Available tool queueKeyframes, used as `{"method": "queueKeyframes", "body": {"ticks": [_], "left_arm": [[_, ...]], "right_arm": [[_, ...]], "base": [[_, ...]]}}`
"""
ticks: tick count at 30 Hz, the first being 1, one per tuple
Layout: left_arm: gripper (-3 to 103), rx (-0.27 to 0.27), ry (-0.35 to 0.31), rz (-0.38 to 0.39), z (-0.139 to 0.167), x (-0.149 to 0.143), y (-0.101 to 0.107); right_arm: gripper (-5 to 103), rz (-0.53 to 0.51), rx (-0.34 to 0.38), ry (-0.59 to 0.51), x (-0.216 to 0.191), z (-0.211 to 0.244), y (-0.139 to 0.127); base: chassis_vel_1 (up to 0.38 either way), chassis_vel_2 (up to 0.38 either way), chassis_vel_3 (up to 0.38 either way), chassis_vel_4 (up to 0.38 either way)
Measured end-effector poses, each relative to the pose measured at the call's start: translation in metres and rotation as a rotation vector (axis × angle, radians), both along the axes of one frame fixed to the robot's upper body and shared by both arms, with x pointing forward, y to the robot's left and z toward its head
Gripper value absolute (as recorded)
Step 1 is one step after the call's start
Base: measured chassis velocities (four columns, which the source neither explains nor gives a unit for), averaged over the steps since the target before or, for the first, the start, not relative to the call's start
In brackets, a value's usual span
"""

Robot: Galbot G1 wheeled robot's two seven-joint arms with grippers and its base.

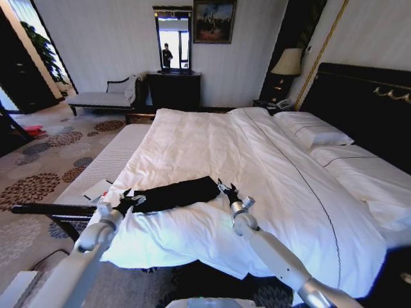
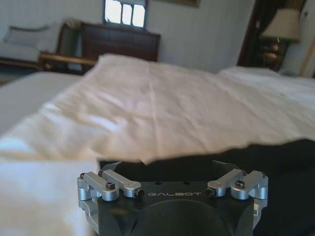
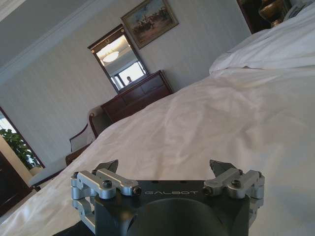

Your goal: Fold the clothes on the bed.

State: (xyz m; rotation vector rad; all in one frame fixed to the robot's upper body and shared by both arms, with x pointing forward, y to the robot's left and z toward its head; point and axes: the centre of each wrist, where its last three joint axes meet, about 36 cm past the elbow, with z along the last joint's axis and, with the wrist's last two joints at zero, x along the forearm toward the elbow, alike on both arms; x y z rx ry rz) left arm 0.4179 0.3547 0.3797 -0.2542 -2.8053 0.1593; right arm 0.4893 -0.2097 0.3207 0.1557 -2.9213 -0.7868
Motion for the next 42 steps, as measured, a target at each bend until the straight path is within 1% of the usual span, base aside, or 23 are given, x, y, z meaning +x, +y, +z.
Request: {"method": "queueKeyframes", "body": {"ticks": [5,8,9,10,12,13,15,17,21,23,24,25,26,27,28,30,32,33,34,36,38,40,42], "left_arm": [[100,0.023,0.037,-0.047,-0.003,-0.01,-0.008],[100,0.059,0.065,-0.111,0.003,-0.028,-0.012],[100,0.059,0.065,-0.111,0.003,-0.028,-0.012],[100,0.075,0.075,-0.134,0.005,-0.036,-0.012],[100,0.107,0.094,-0.165,0.007,-0.047,-0.01],[100,0.138,0.112,-0.187,0.006,-0.056,-0.007],[100,0.152,0.118,-0.196,0.006,-0.059,-0.005],[100,0.19,0.129,-0.216,0.006,-0.066,0.001],[100,0.212,0.119,-0.227,0.008,-0.069,0.005],[100,0.185,0.064,-0.239,0.02,-0.068,0.004],[100,0.185,0.064,-0.239,0.02,-0.068,0.004],[100,0.158,0.036,-0.242,0.027,-0.066,0.003],[100,0.07,-0.044,-0.254,0.051,-0.061,-0.002],[100,0.035,-0.079,-0.257,0.062,-0.059,-0.003],[100,0.035,-0.079,-0.257,0.062,-0.059,-0.003],[100,-0.032,-0.154,-0.246,0.084,-0.057,-0.001],[100,-0.156,-0.272,-0.196,0.121,-0.055,0.005],[100,-0.206,-0.307,-0.162,0.134,-0.054,0.008],[100,-0.206,-0.307,-0.162,0.134,-0.054,0.008],[100,-0.288,-0.357,-0.093,0.154,-0.053,0.016],[100,-0.294,-0.366,-0.079,0.157,-0.053,0.019],[100,-0.298,-0.384,-0.037,0.162,-0.054,0.028],[100,-0.298,-0.386,-0.027,0.163,-0.054,0.03]], "right_arm": [[100,-0.004,-0.006,0.002,0.0,0.0,-0.003],[100,-0.008,-0.01,0.003,-0.001,-0.001,-0.005],[100,-0.008,-0.01,0.003,-0.001,-0.001,-0.005],[100,-0.009,-0.011,0.003,-0.001,-0.001,-0.005],[100,-0.011,-0.011,0.003,-0.002,-0.001,-0.006],[100,-0.012,-0.011,0.003,-0.002,-0.001,-0.006],[100,-0.013,-0.01,0.003,-0.002,-0.001,-0.006],[100,-0.016,-0.009,0.004,-0.003,-0.001,-0.006],[100,-0.022,-0.005,0.019,-0.005,0.001,-0.009],[100,-0.032,0.027,0.057,-0.007,0.006,-0.014],[100,-0.032,0.027,0.057,-0.007,0.006,-0.014],[100,-0.037,0.042,0.073,-0.009,0.009,-0.017],[100,-0.042,0.066,0.103,-0.015,0.013,-0.024],[100,-0.041,0.079,0.117,-0.017,0.015,-0.025],[100,-0.041,0.079,0.117,-0.017,0.015,-0.025],[100,-0.03,0.124,0.159,-0.022,0.023,-0.024],[100,-0.009,0.188,0.228,-0.029,0.037,-0.015],[100,-0.002,0.199,0.254,-0.03,0.04,-0.011],[100,-0.002,0.199,0.254,-0.03,0.04,-0.011],[100,0.022,0.224,0.304,-0.028,0.044,-0.003],[100,0.029,0.233,0.317,-0.027,0.045,-0.001],[100,0.047,0.266,0.344,-0.022,0.049,0.007],[100,0.053,0.278,0.354,-0.021,0.048,0.01]], "base": [[0.0,0.0,0.0,0.0],[0.0,0.0,0.0,0.0],[0.0,0.0,0.0,0.0],[0.0,0.0,0.0,0.0],[0.0,0.0,0.0,0.0],[0.0,0.0,0.0,0.0],[0.0,0.0,0.0,0.0],[0.0,0.0,0.0,0.0],[0.0,0.0,0.0,0.0],[0.0,0.0,0.0,0.0],[0.0,0.0,0.0,0.0],[0.0,0.0,0.0,0.0],[0.0,0.0,0.0,0.0],[0.0,0.0,0.0,0.0],[0.0,0.0,0.0,0.0],[0.0,0.0,0.0,0.0],[0.0,0.0,0.0,0.0],[0.0,0.0,0.0,0.0],[0.0,0.0,0.0,0.0],[0.0,0.0,0.0,0.0],[0.0,0.0,0.0,0.0],[0.0,0.0,0.0,0.0],[0.0,0.0,0.0,0.0]]}}
